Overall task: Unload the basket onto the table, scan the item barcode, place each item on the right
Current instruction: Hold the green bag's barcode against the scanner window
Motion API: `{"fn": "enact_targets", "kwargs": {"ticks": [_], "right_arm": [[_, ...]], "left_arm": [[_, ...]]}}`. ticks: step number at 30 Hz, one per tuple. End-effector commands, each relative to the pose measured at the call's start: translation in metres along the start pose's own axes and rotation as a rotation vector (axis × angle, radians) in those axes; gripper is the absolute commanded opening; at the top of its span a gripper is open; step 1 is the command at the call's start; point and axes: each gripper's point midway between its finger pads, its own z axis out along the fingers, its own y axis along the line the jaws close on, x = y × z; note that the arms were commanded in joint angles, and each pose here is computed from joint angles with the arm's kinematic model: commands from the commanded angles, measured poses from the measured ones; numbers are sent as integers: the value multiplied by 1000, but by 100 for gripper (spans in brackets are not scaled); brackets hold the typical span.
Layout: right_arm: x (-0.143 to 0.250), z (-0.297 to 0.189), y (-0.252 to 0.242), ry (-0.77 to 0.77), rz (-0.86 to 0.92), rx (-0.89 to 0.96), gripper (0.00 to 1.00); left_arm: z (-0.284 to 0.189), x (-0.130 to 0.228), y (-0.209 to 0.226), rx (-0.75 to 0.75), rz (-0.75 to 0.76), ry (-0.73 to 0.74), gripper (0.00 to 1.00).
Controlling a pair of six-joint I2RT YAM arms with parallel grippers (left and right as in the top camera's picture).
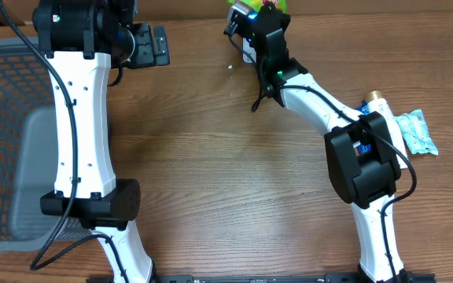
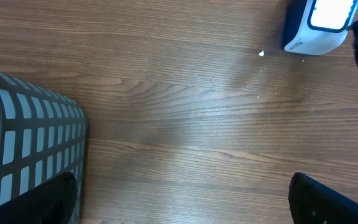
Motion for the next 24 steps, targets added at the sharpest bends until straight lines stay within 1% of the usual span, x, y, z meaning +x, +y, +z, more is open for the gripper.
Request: {"fn": "enact_targets", "kwargs": {"ticks": [1, 5, 7, 12, 19, 24], "right_arm": [[-18, -6, -35, -48, -14, 81, 4], [-20, -6, -35, -60, -88, 82, 4], [-24, -6, -33, -82, -115, 77, 4], [-35, -7, -29, -142, -246, 66, 4], [-41, -8, -34, -172, -232, 89, 4], [-38, -6, -40, -171, -219, 115, 4]], "left_arm": [[5, 0, -4, 9, -9, 12, 100], [5, 0, -4, 9, -9, 12, 100], [5, 0, -4, 9, -9, 12, 99], [5, 0, -4, 9, -9, 12, 100], [5, 0, -4, 9, -9, 12, 99], [5, 0, -4, 9, -9, 12, 100]]}}
